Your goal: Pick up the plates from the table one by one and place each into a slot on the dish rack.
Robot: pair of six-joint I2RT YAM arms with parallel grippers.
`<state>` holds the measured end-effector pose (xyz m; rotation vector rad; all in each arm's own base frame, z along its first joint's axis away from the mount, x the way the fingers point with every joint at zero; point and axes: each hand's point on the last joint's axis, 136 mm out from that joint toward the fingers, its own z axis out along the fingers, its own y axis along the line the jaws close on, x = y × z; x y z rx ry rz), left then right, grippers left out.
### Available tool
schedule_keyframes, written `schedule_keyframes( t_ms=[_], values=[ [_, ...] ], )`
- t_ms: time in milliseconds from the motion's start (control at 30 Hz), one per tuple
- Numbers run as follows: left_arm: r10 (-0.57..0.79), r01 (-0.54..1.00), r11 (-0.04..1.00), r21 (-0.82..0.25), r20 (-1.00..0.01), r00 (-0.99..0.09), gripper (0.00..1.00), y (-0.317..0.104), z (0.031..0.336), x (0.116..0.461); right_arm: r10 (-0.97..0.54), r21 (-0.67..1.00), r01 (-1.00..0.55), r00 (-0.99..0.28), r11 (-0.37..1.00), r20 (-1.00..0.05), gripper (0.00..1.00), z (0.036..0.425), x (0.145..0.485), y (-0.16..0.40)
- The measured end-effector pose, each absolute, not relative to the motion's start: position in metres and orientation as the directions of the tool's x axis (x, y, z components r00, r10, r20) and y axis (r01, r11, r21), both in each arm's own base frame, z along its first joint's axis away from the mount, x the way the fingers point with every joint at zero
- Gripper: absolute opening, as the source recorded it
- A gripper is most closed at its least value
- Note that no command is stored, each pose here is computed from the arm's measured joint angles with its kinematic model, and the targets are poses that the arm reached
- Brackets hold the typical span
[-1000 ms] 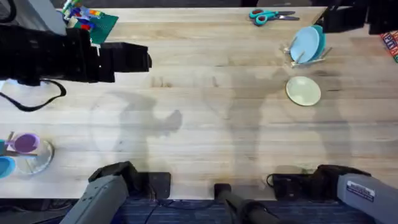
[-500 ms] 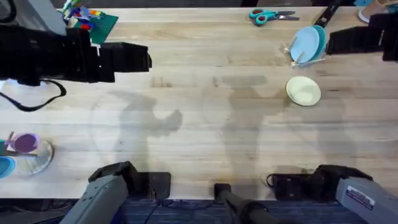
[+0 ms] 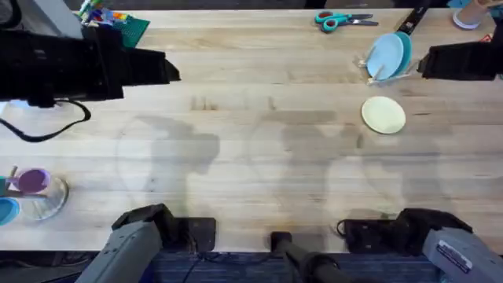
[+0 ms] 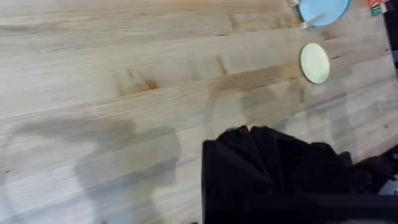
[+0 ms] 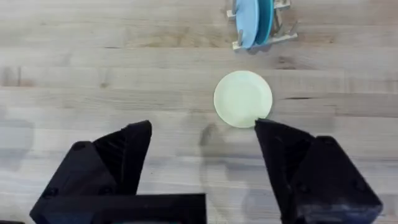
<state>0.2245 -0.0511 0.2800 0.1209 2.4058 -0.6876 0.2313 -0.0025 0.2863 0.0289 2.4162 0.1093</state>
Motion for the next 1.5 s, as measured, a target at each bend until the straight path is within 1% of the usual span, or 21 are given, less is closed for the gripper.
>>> schedule_keyframes(
  t_ms=[133,300,667,900,1233,1500],
  values=[
    [-0.072,0.277,0.832,-0.481,-0.589,-0.805,0.042,-0.063,0.283,0.222,0.051,0.087,-0.009,-0.75,0.996,-0.659,0.995,0.286,0.231,-0.002],
    [-0.023,0.352,0.762,-0.544,-0.565,-0.825,0.041,-0.095,0.287,0.216,0.054,0.089,-0.007,-0.751,0.996,-0.659,0.993,0.286,0.231,-0.002],
    [0.094,0.465,0.599,-0.651,-0.52,-0.849,0.04,-0.183,0.284,0.243,0.059,0.094,-0.003,-0.759,0.996,-0.648,0.994,0.284,0.229,-0.002],
    [0.173,0.446,0.527,-0.724,-0.422,-0.89,0.041,-0.24,0.259,0.251,0.06,0.095,-0.002,-0.764,0.996,-0.643,0.993,0.283,0.228,-0.002],
    [0.218,0.45,0.449,-0.772,-0.393,-0.893,0.04,-0.294,0.24,0.262,0.062,0.098,0.001,-0.782,0.995,-0.621,0.993,0.279,0.222,-0.001],
    [0.283,0.413,0.396,-0.82,-0.319,-0.904,0.04,-0.339,0.202,0.263,0.069,0.085,0.02,-0.784,0.996,-0.617,0.993,0.278,0.221,-0.006]
  ],
)
